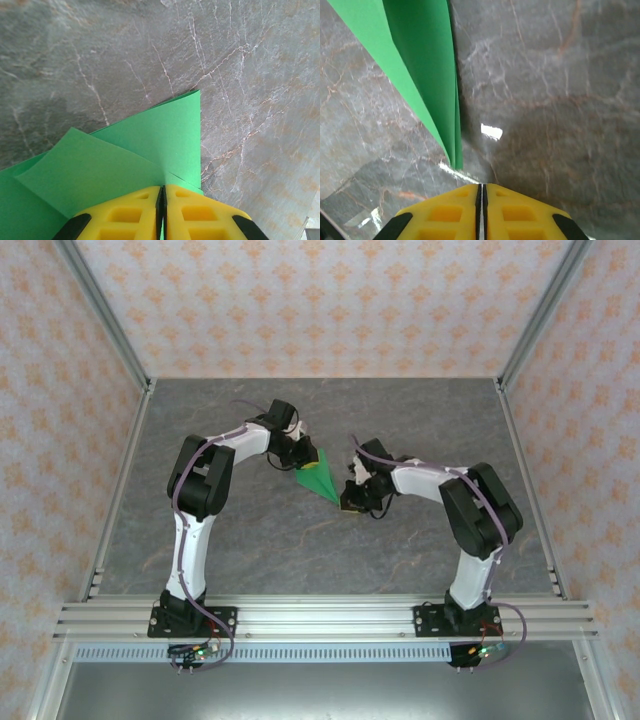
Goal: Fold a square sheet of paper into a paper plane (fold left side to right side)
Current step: Fourth fold the wing at the center of the table.
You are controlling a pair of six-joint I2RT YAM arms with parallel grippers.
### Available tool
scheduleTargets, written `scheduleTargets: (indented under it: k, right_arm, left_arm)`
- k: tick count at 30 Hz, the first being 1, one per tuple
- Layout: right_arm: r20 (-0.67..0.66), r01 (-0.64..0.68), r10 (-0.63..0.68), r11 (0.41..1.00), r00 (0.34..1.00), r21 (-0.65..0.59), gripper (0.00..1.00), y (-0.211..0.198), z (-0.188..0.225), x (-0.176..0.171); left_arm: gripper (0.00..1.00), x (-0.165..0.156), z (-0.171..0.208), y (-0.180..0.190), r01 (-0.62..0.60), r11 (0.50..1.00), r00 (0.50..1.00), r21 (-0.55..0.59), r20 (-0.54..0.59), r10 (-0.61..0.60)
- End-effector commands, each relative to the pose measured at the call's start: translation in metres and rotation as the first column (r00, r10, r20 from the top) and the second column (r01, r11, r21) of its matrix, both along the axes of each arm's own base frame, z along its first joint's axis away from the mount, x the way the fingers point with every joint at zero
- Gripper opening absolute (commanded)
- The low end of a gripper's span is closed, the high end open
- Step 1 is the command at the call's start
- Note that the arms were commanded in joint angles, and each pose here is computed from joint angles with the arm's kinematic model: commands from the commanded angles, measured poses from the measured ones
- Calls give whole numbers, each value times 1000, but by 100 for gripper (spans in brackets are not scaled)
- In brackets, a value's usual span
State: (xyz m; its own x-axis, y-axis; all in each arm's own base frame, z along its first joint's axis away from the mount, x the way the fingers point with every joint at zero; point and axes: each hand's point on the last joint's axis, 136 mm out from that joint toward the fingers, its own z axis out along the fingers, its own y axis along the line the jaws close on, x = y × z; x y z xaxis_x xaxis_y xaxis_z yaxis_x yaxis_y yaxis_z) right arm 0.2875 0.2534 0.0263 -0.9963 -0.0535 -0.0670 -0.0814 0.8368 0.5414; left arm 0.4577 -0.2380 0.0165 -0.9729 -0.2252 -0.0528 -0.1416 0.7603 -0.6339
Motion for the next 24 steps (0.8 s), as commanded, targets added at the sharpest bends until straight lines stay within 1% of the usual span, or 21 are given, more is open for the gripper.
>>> scheduleTargets:
  k: [1, 4, 6, 8, 12, 14, 16, 19, 24]
  right_arm:
    - [16, 7, -7, 1000, 1000, 7, 11, 3, 26, 2]
    - [47, 22, -25, 998, 999, 60, 7, 19, 38, 16]
    - [63, 50, -55, 996, 997, 73, 3, 24, 40, 28]
    - [63, 77, -80, 996, 995, 54, 0, 26, 32, 38]
    - [31, 121, -122, 992, 992, 39, 0, 31, 12, 51]
    - [12, 133, -133, 991, 991, 24, 0, 31, 3, 52]
    - [1, 143, -143, 990, 990, -17, 0, 24, -7, 51]
    - [-28, 138, -140, 988, 990, -68, 0, 16, -19, 42]
    - [-72, 134, -149, 974, 986, -183, 0, -7, -41, 23]
  left_arm:
    - [13, -30, -49, 32, -14, 988, 990, 155, -139, 36]
    - [13, -29, -47, 32, -15, 988, 990, 152, -134, 35]
    - [13, -30, -48, 32, -14, 988, 990, 151, -136, 35]
    - [13, -30, -48, 31, -13, 989, 990, 149, -136, 34]
    - [13, -30, -46, 29, -9, 989, 991, 146, -134, 29]
    - [13, -31, -45, 28, -7, 990, 991, 141, -134, 26]
    - [13, -30, -43, 27, -7, 991, 991, 133, -128, 24]
    - [14, -28, -35, 24, -6, 993, 994, 116, -111, 19]
    - [17, -19, 3, 18, -7, 998, 1000, 62, -13, 8]
